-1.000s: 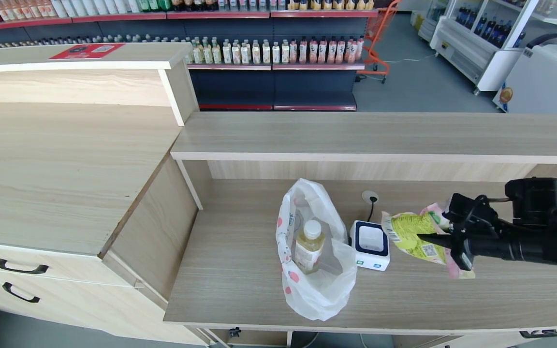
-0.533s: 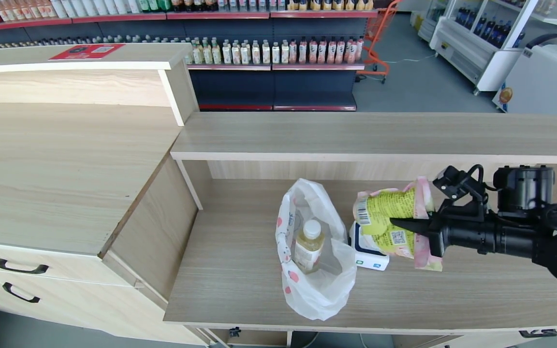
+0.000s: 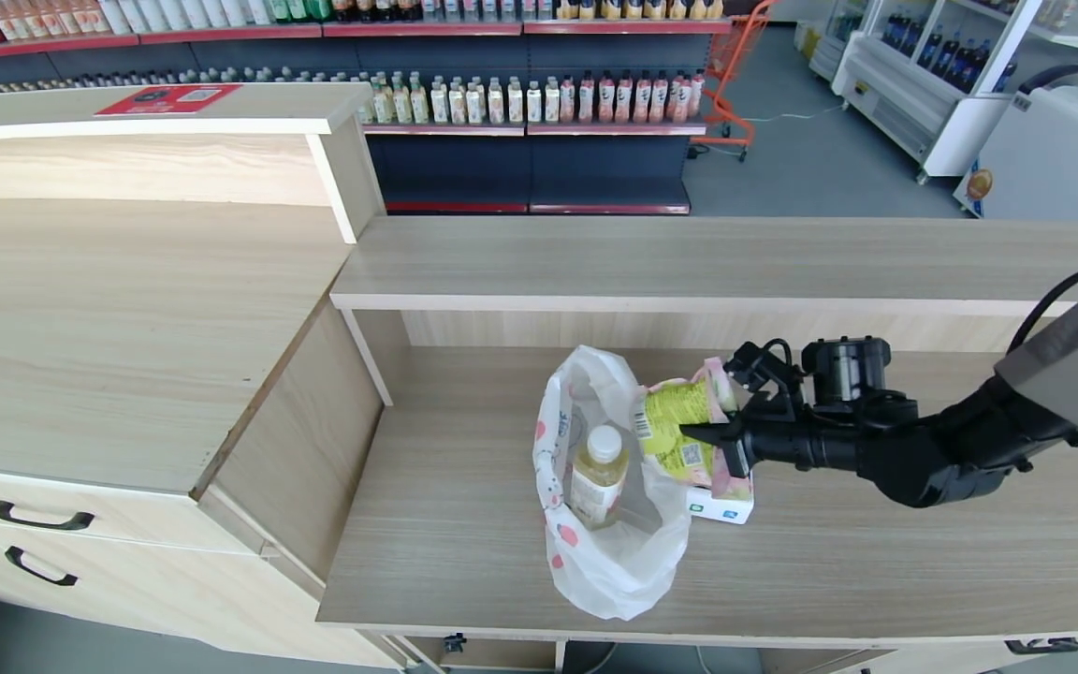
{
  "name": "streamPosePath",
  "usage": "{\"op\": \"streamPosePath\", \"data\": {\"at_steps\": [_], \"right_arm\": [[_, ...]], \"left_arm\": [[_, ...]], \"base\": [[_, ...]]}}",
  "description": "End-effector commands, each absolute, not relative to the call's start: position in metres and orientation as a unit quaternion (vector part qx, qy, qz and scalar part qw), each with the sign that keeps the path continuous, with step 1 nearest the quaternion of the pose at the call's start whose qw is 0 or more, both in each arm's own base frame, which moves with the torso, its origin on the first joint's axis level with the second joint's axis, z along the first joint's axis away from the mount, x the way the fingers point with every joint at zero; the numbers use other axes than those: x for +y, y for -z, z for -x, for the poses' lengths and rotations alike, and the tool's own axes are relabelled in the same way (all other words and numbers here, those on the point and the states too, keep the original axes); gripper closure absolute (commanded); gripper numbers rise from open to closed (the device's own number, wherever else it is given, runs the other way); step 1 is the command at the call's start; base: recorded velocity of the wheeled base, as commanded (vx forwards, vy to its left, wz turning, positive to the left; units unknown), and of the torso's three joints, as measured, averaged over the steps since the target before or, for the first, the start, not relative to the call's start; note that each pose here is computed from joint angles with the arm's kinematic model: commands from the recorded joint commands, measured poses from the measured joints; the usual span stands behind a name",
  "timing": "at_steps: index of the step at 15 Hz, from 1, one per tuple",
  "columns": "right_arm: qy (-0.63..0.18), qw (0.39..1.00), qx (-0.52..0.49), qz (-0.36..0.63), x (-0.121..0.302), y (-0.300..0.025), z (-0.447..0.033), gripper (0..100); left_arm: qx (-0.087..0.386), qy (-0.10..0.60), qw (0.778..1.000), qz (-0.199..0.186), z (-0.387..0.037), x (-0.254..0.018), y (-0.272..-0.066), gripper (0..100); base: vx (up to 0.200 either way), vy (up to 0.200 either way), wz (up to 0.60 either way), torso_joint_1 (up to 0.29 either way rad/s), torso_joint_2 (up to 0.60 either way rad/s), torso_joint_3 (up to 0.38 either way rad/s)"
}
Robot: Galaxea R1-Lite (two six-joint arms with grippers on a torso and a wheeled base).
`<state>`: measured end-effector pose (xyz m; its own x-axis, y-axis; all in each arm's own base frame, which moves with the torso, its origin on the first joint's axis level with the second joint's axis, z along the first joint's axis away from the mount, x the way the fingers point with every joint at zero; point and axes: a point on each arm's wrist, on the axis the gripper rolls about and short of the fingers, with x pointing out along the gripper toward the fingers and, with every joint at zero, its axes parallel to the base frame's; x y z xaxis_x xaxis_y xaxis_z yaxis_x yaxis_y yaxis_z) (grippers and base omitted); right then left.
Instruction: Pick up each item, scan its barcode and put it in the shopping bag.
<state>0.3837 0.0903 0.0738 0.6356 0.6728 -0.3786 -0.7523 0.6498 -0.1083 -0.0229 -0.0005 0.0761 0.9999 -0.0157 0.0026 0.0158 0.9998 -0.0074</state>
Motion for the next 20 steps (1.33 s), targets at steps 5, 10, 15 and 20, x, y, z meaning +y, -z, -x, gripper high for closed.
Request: {"op": "streamPosePath", "data": {"at_steps": [5,10,15,20], "right_arm": [[-0.423,0.882,0.17,0.125,0.117,-0.039,-0.405,100],[-0.43,0.882,0.155,0.119,0.128,-0.044,-0.415,100],[-0.442,0.876,0.154,0.115,0.143,-0.035,-0.421,100],[-0.443,0.875,0.158,0.113,0.147,-0.027,-0.425,0]], "left_arm": [[-0.002,0.008,1.0,0.004,0.023,-0.001,-0.076,0],[-0.002,0.008,1.0,0.004,0.023,-0.001,-0.076,0],[-0.002,0.008,1.0,0.004,0.023,-0.001,-0.076,0],[-0.002,0.008,1.0,0.004,0.023,-0.001,-0.076,0]], "base": [[0.0,0.0,0.0,0.0,0.0,0.0],[0.0,0.0,0.0,0.0,0.0,0.0],[0.0,0.0,0.0,0.0,0.0,0.0],[0.0,0.0,0.0,0.0,0.0,0.0]]}}
